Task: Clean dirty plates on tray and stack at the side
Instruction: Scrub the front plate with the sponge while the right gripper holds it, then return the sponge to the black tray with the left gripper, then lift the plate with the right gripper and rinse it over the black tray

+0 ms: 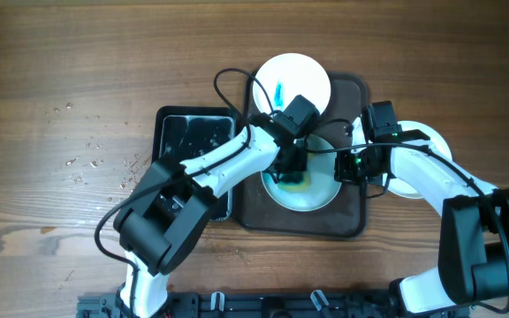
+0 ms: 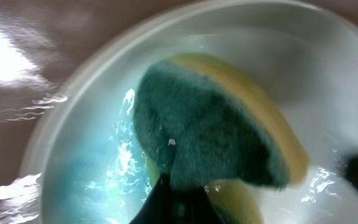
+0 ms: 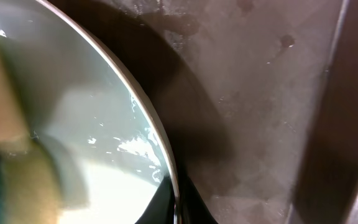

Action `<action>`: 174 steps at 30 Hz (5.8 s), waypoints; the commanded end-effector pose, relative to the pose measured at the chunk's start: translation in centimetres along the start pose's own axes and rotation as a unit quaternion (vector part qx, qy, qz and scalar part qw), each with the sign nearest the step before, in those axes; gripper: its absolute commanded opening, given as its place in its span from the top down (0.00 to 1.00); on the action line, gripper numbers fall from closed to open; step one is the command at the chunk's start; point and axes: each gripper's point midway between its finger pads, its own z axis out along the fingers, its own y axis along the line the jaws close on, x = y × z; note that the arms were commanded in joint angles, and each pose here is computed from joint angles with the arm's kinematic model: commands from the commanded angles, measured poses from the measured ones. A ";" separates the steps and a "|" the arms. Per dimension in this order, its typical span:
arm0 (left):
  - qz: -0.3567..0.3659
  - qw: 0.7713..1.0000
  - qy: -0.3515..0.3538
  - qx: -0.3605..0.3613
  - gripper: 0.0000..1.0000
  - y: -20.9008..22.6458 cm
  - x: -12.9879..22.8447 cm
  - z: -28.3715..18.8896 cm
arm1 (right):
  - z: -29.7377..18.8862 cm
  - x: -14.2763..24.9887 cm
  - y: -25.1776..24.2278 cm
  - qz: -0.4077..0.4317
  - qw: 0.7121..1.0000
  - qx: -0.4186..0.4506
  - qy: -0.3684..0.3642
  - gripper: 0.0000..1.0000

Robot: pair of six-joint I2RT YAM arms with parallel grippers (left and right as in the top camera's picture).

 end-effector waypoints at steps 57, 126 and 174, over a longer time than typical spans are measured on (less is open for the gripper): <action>0.002 0.995 0.020 0.097 0.96 -0.3 -1.6 1.4 | 0.4 0.4 -0.8 0.014 1.000 0.019 0.012 0.96; -0.173 0.975 -0.058 -0.129 0.74 21.4 4.4 -6.7 | 0.5 -0.3 -0.3 -0.008 1.000 0.007 -0.001 0.96; -0.345 0.880 -0.325 -0.017 0.00 26.0 5.8 -29.7 | -15.7 -3.2 27.4 -0.306 0.799 0.213 -0.471 0.96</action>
